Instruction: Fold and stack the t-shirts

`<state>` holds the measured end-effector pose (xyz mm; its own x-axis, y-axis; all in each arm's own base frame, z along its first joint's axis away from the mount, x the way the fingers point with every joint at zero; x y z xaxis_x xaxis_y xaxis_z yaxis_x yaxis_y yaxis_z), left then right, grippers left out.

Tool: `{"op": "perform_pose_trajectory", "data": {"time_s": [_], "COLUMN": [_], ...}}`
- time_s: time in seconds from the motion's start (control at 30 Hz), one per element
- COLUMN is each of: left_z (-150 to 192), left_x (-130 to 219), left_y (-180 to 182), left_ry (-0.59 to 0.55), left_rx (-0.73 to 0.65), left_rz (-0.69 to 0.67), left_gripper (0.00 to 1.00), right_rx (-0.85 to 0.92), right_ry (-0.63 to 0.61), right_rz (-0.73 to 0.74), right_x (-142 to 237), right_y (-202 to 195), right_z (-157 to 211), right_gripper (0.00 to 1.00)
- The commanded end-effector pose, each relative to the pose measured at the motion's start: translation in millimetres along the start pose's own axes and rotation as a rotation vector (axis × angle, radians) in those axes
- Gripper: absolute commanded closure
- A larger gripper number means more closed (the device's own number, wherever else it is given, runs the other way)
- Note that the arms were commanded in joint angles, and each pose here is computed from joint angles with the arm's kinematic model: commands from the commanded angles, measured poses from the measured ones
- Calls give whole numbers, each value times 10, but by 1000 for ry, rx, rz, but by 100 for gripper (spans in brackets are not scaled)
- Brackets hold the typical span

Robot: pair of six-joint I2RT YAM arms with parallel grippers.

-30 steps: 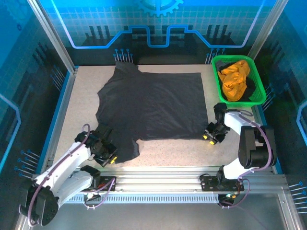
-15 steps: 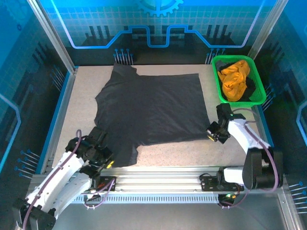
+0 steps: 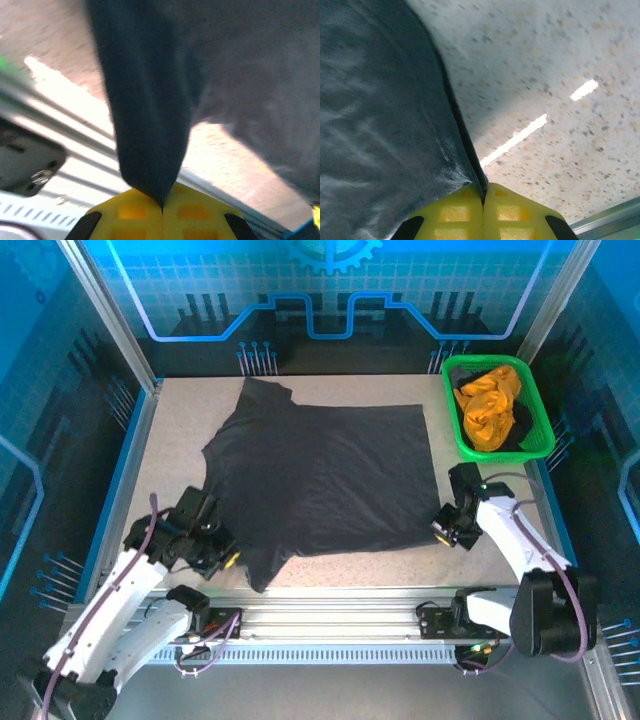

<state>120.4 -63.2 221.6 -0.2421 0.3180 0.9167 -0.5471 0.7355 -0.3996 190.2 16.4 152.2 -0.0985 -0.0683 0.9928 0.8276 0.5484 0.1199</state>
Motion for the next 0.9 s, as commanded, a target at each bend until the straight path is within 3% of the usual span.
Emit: {"op": "perform_pose_trajectory", "data": {"time_s": [0.0,0.33,0.6,0.87], "left_z": [-365,-1344,-1805,-2053], "left_x": [129,275,204,148], "left_y": [-530,-1067,-1082,-1009], "left_ry": [-153,-291,-348,-371], "left_rx": [-76,-60,-40,-33], "left_rz": [153,233,222,173], "left_gripper": [100,100,100,100], "right_rx": [58,50,37,-3], "right_ry": [-4,-55,-53,-73], "right_rz": [-55,-88,-57,-5], "right_x": [194,423,259,127], "right_y": [299,920,1234,1334], "right_z": [-106,-522,-743,-893], "right_gripper": [100,100,100,100]}}
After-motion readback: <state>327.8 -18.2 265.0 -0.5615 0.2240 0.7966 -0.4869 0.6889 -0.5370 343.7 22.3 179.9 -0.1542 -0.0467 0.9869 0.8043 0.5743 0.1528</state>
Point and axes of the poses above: each hand's point on the last joint's axis, 136 mm out from that joint toward the fingers, its own x axis back along the fingers, its own y axis along the line the jaws close on, z = x × y, the point moved 9 cm from there along x, back along the fingers, and after that the axes turned 13 degrees about -x, right-handed, at the moved point
